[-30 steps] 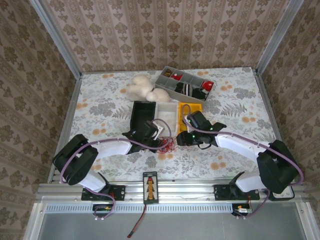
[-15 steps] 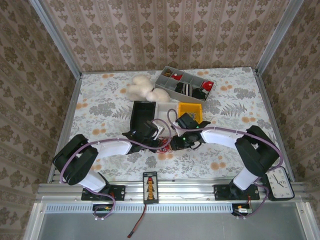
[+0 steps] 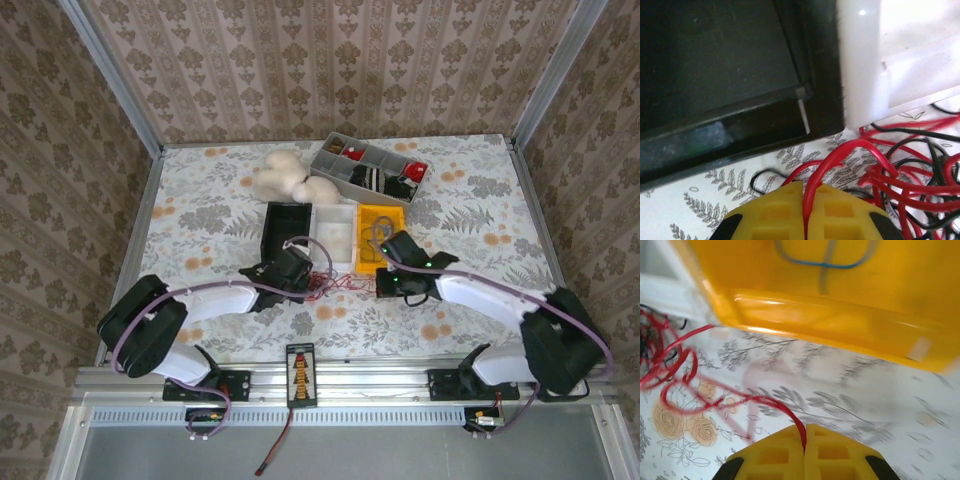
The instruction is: Untangle the cables
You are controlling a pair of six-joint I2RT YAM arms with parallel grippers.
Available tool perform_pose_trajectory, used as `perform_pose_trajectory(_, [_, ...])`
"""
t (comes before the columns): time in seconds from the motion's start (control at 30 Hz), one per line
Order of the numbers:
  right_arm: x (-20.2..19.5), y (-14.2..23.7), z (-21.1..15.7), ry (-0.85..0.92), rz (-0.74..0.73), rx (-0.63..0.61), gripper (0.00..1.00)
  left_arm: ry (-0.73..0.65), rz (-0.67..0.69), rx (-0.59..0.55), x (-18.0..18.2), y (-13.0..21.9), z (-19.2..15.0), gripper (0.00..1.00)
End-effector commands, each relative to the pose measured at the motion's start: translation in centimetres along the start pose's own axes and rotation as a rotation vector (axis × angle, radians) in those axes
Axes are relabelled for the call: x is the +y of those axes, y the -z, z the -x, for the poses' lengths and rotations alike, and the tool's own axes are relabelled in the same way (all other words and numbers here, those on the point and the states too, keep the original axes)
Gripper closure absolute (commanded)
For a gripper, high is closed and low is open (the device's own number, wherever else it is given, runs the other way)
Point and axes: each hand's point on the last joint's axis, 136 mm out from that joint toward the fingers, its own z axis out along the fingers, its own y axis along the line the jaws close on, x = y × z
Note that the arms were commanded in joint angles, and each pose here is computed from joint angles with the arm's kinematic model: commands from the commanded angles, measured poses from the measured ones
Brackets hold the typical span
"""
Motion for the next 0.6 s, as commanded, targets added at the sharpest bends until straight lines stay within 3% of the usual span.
perform_pose_trajectory(0.0, [-7.2,2.5,-1.9,-0.168,-0.278,-0.027,1.0,0.056,0.177,0.067,4.2,-0.1,-2.7,1.0])
perform_pose_trajectory(0.23, [-14.0,7.3,-2.3,-0.431,-0.492,-0.192,1.0,0.1,0.222,0.09,5.5,-0.6,-3.5,1.0])
perform_pose_trajectory(0.43, [-17.3,9.7,-2.5,-0.579,-0.57,-0.264,1.0,0.144,0.285,0.114,7.0,-0.7,-4.5,1.0])
perform_pose_trajectory(0.57, [-17.7,9.6,-2.1,-0.587,-0.546,-0.262,1.0,0.146,0.305,0.126,7.4,-0.7,-4.9,1.0])
